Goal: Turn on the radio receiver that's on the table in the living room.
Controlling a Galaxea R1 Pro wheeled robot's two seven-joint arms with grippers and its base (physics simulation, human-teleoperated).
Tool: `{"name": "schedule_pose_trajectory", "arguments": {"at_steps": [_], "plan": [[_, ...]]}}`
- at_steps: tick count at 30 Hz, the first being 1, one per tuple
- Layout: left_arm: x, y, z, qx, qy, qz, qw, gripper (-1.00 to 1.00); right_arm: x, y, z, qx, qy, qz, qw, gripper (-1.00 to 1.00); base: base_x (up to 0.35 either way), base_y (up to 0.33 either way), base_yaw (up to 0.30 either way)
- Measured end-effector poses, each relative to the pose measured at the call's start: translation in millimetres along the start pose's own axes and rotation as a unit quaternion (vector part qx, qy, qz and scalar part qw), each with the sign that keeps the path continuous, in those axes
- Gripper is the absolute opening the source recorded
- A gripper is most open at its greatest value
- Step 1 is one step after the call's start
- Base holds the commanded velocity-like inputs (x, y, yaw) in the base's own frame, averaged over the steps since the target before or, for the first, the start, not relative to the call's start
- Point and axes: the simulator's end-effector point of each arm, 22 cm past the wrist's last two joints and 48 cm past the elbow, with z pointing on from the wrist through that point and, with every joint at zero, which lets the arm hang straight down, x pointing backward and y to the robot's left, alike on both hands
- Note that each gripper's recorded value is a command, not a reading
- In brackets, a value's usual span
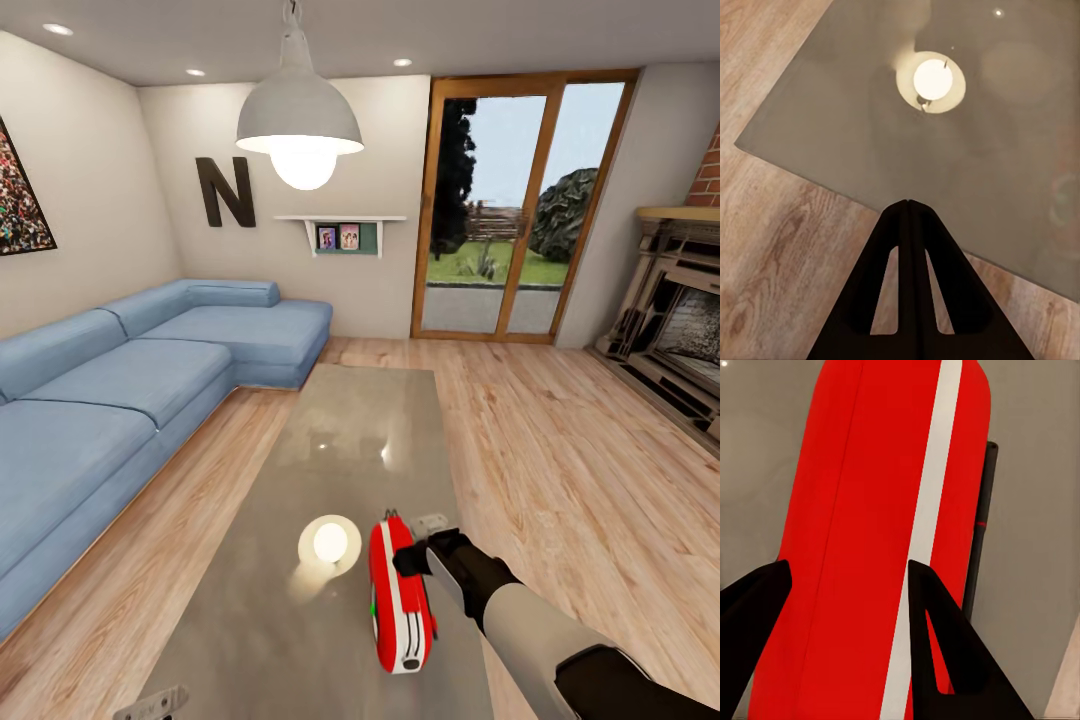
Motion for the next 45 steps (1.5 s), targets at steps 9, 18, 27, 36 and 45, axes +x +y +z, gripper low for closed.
{"name": "schedule_pose_trajectory", "arguments": {"at_steps": [9, 18, 27, 36, 45], "plan": [[-0.6, -0.5, -0.1, 0.0, -0.001, 0.0, 1.0, -1.0, 7.6, -0.2, 0.2, 0.0, 0.016, 0.001, 0.9999, -1.0, 0.0, 0.0, 0.0], [-1.0, -0.1, -0.2, 0.0, -0.001, 0.0, 1.0, -1.0, 8.7, 0.1, 0.0, 0.0, 0.019, 0.002, 0.9998, 1.0, 0.0, 0.0, 0.0], [-2.6, -0.2, -0.7, 0.0, -0.003, 0.0, 1.0, -1.0, 8.6, 0.0, 0.0, 0.0, 0.019, 0.002, 0.9998, 1.0, 0.0, 0.0, 0.0], [-2.9, -0.4, -0.9, 0.0, -0.003, 0.001, 1.0, -1.0, 8.7, 0.0, 0.0, 0.0, 0.019, 0.002, 0.9998, 1.0, 0.0, 0.0, 0.0], [-2.9, -0.1, -0.9, 0.0, -0.003, 0.001, 1.0, -1.0, 8.5, 0.0, -0.1, 0.0, 0.019, 0.002, 0.9998, 1.0, 0.0, 0.0, 0.0]]}}
